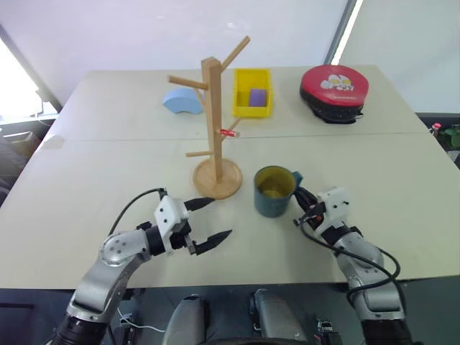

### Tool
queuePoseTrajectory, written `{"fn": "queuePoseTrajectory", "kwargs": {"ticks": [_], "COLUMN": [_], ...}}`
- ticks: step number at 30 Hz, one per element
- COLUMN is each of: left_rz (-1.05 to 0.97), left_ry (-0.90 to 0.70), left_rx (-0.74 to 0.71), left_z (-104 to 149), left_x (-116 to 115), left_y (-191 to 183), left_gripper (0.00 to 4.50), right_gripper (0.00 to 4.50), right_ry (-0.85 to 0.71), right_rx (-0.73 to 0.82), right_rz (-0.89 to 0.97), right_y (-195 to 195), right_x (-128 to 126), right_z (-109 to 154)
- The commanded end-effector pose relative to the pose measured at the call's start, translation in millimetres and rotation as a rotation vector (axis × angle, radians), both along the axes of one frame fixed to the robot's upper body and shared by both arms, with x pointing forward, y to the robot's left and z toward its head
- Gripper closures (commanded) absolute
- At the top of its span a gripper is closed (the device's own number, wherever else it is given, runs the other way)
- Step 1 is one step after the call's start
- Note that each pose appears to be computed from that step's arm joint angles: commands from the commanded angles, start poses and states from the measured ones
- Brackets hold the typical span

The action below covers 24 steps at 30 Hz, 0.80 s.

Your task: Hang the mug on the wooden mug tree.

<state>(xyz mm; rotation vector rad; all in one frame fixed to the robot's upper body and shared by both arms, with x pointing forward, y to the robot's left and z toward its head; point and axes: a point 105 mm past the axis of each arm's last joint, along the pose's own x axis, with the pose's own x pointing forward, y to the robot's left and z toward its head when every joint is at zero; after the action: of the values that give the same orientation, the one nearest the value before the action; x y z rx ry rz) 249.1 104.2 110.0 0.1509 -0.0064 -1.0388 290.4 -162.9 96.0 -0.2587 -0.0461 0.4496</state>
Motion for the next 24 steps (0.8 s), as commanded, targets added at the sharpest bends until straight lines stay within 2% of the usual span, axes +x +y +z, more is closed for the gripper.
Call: {"fn": "queuePoseTrajectory", "kwargs": {"ticks": [1,5,11,16,20,24], "left_rz": [0.062,0.091,0.127,0.13,0.152,0.111], "left_ry": [-0.054,-0.067,-0.092,-0.095,-0.097,-0.088], "left_rx": [0.003,0.026,0.031,0.018,-0.067,-0.087], "left_z": [10,11,17,20,39,55], "left_x": [7,11,18,18,19,14], "left_y": [17,32,44,47,55,59], "left_gripper": [0.0,0.0,0.0,0.0,0.0,0.0], "right_gripper": [4.47,4.47,4.47,4.47,4.47,4.47], "right_ry": [-0.188,-0.323,-0.458,-0.466,-0.481,-0.482], "right_rx": [-0.184,-0.338,-0.323,-0.367,-0.376,-0.396], "right_rz": [0.162,0.275,0.288,0.314,0.338,0.349], "right_y": [25,43,60,67,74,80], "right_x": [-10,-12,-5,-3,-3,2], "right_z": [41,77,129,135,143,148]}}
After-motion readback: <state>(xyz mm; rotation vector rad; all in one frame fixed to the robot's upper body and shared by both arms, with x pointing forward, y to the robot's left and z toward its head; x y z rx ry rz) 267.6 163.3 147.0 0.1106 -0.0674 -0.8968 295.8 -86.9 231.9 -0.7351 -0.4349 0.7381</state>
